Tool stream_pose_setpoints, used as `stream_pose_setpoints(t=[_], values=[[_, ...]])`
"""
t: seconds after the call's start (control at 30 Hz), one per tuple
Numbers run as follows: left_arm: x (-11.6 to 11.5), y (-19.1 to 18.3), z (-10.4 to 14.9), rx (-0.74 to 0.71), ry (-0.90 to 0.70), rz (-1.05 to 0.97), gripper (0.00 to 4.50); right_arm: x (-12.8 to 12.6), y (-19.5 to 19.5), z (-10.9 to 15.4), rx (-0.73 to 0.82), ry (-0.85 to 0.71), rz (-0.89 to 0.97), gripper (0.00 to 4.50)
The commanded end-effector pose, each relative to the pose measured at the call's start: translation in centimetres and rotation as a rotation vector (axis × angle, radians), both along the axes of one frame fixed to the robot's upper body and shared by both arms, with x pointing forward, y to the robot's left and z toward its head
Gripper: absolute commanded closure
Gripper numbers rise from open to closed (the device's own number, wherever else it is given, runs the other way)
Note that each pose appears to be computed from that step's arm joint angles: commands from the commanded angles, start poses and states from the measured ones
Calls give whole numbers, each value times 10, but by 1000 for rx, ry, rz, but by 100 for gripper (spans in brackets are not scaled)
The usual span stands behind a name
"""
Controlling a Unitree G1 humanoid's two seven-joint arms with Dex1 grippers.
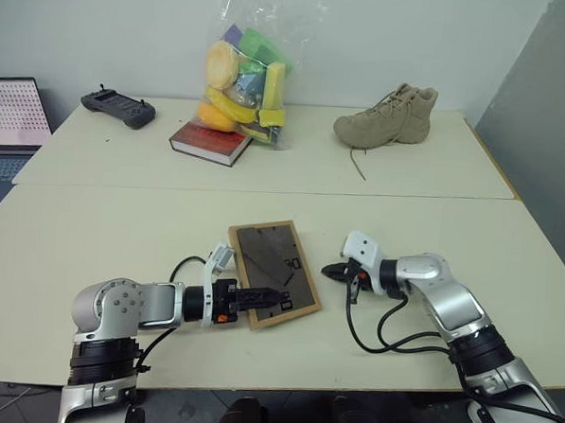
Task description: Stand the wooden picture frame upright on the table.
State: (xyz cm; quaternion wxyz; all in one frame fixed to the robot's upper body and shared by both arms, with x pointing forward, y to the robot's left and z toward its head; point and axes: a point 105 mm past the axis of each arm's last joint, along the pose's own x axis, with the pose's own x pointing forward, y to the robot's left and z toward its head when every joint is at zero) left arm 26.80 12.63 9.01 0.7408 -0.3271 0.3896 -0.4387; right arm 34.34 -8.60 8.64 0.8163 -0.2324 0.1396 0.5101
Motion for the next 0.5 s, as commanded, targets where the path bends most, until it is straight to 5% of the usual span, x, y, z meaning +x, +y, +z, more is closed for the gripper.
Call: stream_pose_setpoints(t=[0.03,0.2,0.37,0.5], values=[[17,5,39,15,-202,2,319,28,-20,39,42,-153,-106,450],[29,6,85,-18,-372,-28,319,33,-10,105,246,-237,-45,450],[35,11,111,1,-457,-65,323,5,20,162,447,-116,185,349],[40,15,115,33,-492,-73,323,-4,38,182,505,-52,284,260]])
